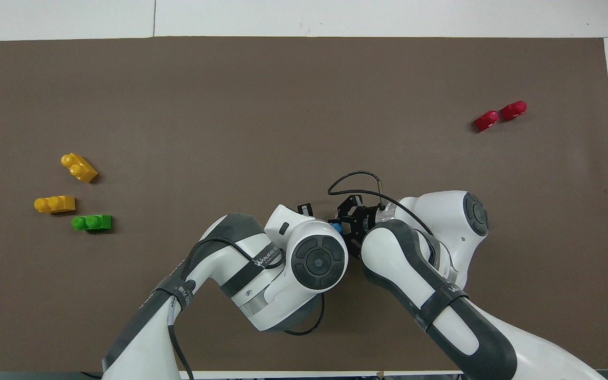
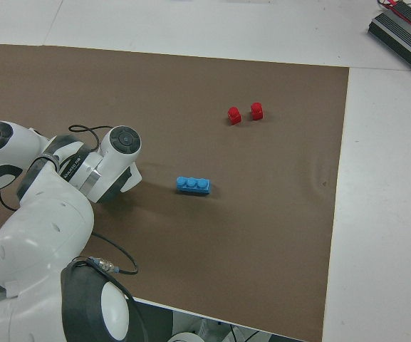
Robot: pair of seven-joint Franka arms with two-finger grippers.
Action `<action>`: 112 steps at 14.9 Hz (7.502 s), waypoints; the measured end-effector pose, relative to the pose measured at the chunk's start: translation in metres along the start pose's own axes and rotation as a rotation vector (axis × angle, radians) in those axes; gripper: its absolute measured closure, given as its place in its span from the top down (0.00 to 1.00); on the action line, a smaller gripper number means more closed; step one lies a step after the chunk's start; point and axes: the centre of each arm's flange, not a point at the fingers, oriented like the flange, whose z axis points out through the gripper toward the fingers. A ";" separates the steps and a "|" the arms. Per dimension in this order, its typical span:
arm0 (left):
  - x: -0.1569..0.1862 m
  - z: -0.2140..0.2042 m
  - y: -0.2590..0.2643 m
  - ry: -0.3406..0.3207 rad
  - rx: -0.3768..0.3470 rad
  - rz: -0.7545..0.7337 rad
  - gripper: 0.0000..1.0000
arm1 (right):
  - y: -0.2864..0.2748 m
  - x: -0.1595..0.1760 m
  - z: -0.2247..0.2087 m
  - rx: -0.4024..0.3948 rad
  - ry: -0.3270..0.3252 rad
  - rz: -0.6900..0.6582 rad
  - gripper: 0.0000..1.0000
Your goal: Remove green block with left arm and hold with right
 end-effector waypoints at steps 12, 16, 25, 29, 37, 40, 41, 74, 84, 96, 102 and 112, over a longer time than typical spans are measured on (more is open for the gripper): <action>0.054 -0.128 0.037 0.064 -0.035 0.049 0.36 | 0.000 -0.002 0.002 0.000 -0.002 -0.001 0.34; 0.132 -0.133 0.110 0.102 0.000 0.214 0.36 | -0.011 -0.007 -0.018 0.000 -0.012 -0.035 0.34; 0.306 -0.070 0.200 0.019 0.084 0.632 0.36 | -0.109 0.087 -0.226 -0.040 -0.009 -0.123 0.34; 0.333 -0.025 0.204 0.009 0.065 0.738 0.36 | -0.131 0.145 -0.214 -0.082 0.004 -0.140 0.34; 0.355 0.039 0.220 -0.006 0.049 0.847 0.36 | -0.132 0.224 -0.198 -0.102 -0.016 -0.190 0.34; 0.356 0.049 0.222 -0.009 0.042 0.867 0.36 | -0.133 0.224 -0.198 -0.093 -0.009 -0.191 0.34; 0.356 0.049 0.222 -0.009 0.042 0.876 0.36 | -0.132 0.226 -0.197 -0.092 -0.007 -0.187 0.34; 0.382 -0.247 0.246 0.003 0.084 1.571 1.00 | -0.074 -0.008 -0.381 -0.128 0.291 -0.806 1.00; 0.390 -0.286 0.239 -0.033 0.123 1.694 1.00 | -0.008 -0.034 -0.460 -0.435 0.413 -1.379 1.00; 0.386 -0.297 0.240 -0.088 0.095 1.689 1.00 | -0.022 -0.009 -0.446 -0.437 0.408 -1.334 1.00; 0.386 -0.297 0.240 -0.089 0.095 1.690 1.00 | -0.030 0.004 -0.438 -0.453 0.386 -1.314 1.00; 0.386 -0.297 0.240 -0.089 0.096 1.691 1.00 | -0.032 0.003 -0.438 -0.516 0.446 -1.313 1.00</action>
